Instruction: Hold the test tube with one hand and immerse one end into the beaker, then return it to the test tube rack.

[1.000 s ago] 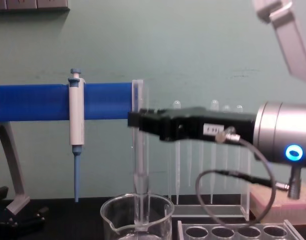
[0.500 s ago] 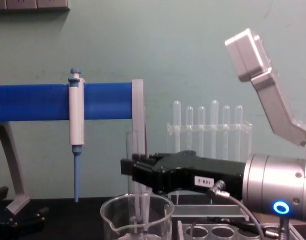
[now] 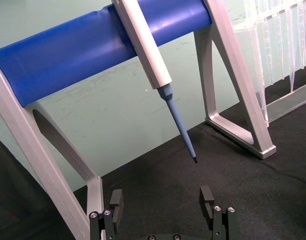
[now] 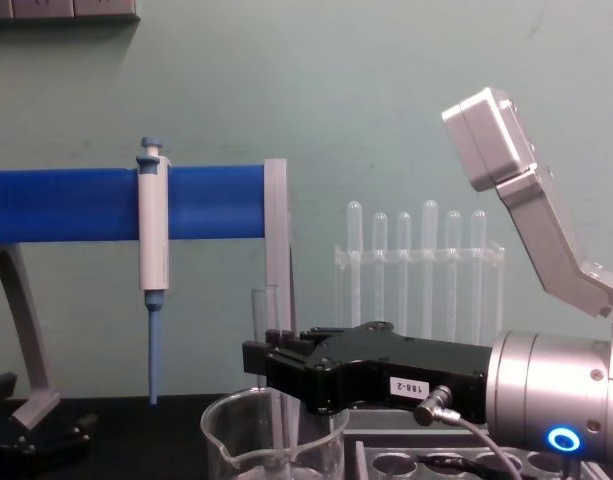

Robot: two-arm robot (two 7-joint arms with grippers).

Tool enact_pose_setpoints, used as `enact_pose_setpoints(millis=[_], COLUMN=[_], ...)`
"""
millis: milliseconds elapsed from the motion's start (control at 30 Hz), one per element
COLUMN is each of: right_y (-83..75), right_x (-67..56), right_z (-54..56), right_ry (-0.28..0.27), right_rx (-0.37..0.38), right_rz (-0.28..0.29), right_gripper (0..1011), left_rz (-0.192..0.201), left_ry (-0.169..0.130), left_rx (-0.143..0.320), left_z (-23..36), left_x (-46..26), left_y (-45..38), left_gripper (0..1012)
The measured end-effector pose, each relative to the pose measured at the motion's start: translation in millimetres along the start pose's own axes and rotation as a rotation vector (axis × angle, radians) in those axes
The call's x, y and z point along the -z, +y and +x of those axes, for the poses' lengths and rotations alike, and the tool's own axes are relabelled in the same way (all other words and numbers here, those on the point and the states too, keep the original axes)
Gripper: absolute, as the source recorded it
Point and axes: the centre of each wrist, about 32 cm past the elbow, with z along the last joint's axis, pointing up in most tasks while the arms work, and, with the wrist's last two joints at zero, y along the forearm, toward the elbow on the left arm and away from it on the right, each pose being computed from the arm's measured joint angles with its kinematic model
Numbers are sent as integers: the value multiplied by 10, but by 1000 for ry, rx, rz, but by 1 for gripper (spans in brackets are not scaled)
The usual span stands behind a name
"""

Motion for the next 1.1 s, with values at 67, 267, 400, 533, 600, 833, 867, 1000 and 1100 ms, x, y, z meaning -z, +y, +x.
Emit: enact_pose_setpoints(millis=[67, 267, 400, 533, 600, 833, 867, 1000, 1100], right_y=[0, 0, 1, 2, 2, 3, 3, 3, 3], right_x=[-1, -4, -6, -8, -9, -10, -11, -11, -11], right_z=[1, 1, 1, 2, 2, 3, 3, 3, 3], right_ry=[0, 0, 1, 1, 1, 1, 1, 2, 2], right_rx=[0, 0, 0, 0, 0, 0, 0, 0, 0], right_rz=[0, 1, 2, 2, 2, 3, 3, 3, 3], right_gripper=[224, 224, 224, 224, 224, 224, 224, 224, 224], left_rz=[0, 0, 0, 0, 0, 0, 0, 0, 0], left_ry=[0, 0, 0, 0, 0, 0, 0, 0, 0], left_rx=[0, 0, 0, 0, 0, 0, 0, 0, 0], left_z=[0, 0, 0, 0, 0, 0, 0, 0, 0], left_x=[0, 0, 0, 0, 0, 0, 0, 0, 0], left_y=[0, 0, 0, 0, 0, 0, 0, 0, 0], left_gripper=[1000, 1000, 1000, 1000, 1000, 1000, 1000, 1000, 1000])
